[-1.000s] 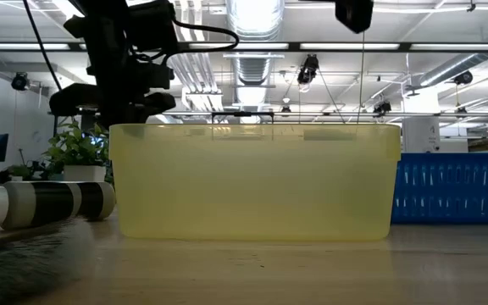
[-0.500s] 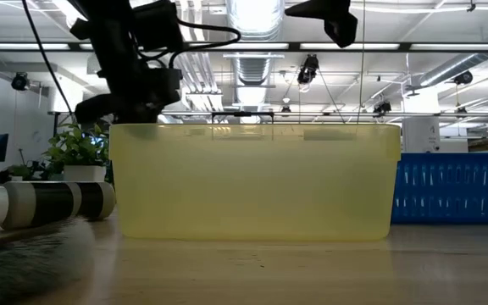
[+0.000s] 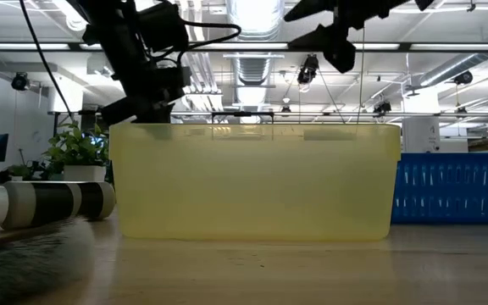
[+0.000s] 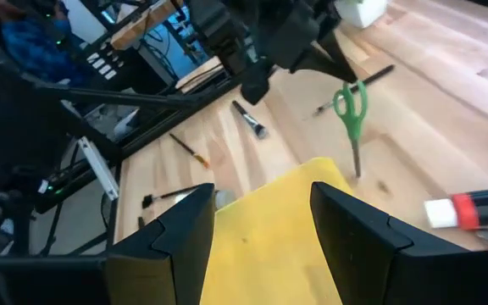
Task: Pick & Place Paint Supplies
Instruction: Put the green scissors into the green bin
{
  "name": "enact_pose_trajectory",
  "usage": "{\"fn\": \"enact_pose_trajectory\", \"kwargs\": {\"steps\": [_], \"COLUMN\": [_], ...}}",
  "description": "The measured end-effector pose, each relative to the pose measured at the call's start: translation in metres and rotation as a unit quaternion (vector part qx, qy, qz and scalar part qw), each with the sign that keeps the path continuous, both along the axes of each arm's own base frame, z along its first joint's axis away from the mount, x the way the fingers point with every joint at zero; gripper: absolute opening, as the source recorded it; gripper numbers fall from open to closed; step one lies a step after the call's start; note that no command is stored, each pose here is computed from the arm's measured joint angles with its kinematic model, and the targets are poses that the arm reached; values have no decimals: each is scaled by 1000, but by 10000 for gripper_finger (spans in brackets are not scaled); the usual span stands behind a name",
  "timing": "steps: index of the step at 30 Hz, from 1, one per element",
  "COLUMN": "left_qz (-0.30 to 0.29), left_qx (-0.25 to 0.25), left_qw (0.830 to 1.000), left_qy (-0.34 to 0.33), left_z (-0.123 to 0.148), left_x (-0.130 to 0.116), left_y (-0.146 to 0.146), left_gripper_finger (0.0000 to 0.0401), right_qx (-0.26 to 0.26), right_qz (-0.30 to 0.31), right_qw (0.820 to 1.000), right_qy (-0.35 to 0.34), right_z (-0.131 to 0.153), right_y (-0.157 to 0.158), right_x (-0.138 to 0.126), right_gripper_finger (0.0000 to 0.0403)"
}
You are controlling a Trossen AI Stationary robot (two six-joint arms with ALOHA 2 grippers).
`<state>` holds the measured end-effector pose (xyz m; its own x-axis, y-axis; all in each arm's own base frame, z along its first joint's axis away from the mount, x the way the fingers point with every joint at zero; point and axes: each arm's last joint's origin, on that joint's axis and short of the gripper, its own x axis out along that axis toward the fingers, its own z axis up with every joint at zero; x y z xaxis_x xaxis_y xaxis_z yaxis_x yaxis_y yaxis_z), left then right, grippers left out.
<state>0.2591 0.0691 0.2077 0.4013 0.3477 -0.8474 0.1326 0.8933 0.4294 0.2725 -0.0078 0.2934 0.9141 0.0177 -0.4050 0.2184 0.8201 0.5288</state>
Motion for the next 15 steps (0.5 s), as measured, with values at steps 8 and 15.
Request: {"fn": "enact_pose_trajectory", "kwargs": {"steps": [8, 15], "left_qz": [1, 1], "left_qx": [2, -1], "left_qw": [1000, 1000], "left_qy": [-9, -5], "left_z": [1, 0], "left_x": [1, 1], "left_y": [1, 0], "left_gripper_finger": [0, 0], "right_qx": [10, 40], "right_qz": [-9, 19], "right_qw": [1000, 998], "right_qy": [26, 42], "right_z": [-19, -44], "right_y": [-41, -69], "right_x": [6, 26], "right_gripper_finger": [194, 194]}}
